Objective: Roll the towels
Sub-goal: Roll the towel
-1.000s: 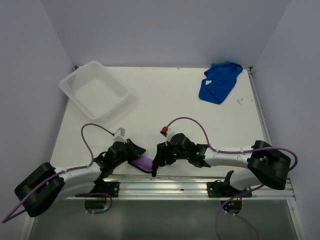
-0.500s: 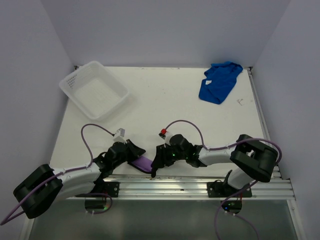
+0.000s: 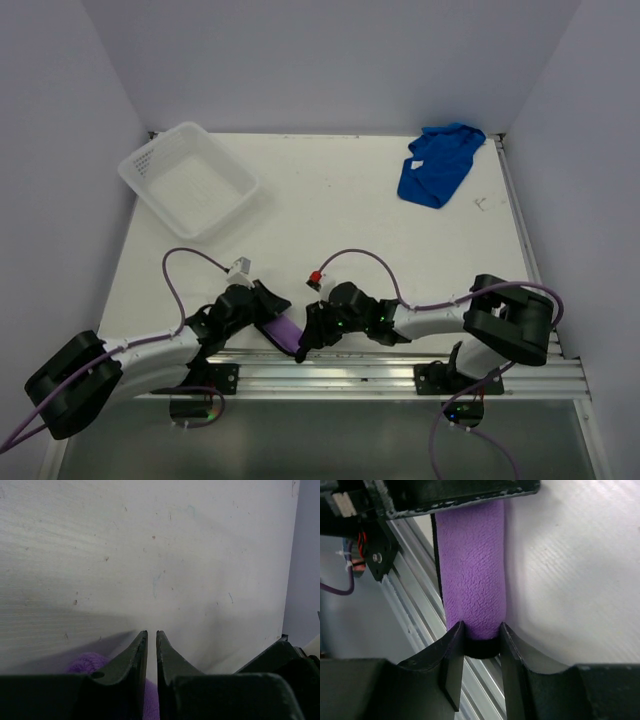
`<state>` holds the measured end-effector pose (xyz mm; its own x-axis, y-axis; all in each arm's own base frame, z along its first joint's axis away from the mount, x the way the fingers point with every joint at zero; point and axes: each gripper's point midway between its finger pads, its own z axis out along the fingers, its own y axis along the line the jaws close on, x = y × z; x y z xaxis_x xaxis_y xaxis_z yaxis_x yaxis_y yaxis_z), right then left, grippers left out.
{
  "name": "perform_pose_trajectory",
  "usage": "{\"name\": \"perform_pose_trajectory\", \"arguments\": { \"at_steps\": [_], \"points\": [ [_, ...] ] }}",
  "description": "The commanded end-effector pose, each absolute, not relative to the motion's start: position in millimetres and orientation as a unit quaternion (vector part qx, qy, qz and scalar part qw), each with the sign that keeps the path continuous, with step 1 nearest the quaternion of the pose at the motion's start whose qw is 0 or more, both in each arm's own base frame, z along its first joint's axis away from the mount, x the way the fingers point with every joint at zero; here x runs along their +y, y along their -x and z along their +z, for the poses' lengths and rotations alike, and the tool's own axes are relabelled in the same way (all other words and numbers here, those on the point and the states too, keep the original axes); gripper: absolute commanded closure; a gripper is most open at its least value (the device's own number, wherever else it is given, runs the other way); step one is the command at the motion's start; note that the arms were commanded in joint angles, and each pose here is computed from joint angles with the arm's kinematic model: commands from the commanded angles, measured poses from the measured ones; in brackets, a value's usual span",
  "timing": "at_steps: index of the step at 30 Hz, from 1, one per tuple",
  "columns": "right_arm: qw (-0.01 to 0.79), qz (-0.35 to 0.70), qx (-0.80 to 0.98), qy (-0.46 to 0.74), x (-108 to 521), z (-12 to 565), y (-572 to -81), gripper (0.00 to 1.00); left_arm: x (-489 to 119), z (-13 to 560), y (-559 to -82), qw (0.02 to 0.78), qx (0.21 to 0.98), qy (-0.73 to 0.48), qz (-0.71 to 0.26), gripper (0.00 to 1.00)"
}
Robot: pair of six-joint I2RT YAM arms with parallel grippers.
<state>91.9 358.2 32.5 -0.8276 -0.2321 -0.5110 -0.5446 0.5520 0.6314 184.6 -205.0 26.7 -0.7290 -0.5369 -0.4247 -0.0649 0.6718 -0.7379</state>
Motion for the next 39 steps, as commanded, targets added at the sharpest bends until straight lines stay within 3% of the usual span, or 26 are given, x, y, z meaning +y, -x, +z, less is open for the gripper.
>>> {"name": "perform_pose_trajectory", "arguments": {
  "at_steps": [1,8,15,30,39],
  "points": [
    [0.192,0.367,0.871,0.263,348.7,23.7,-82.7,0.68,-196.5,26.7,-192.7,0.348,0.859,0.169,-0.335,0.83],
    [0.221,0.340,0.873,0.272,342.9,27.3,-86.1,0.88,-199.0,54.2,-215.1,0.383,0.860,0.152,-0.302,0.79],
    [0.259,0.311,0.870,0.282,341.6,35.3,-94.8,0.98,-201.3,84.3,-239.1,0.419,0.856,0.131,-0.273,0.72],
    [0.394,0.154,0.866,0.268,320.5,50.3,-136.8,1.00,-216.7,114.7,-265.1,0.435,0.846,0.121,-0.283,0.71],
    [0.440,0.067,0.837,0.319,325.7,54.7,-130.6,1.00,-225.0,121.9,-270.1,0.433,0.844,0.113,-0.295,0.71]
  ]
}}
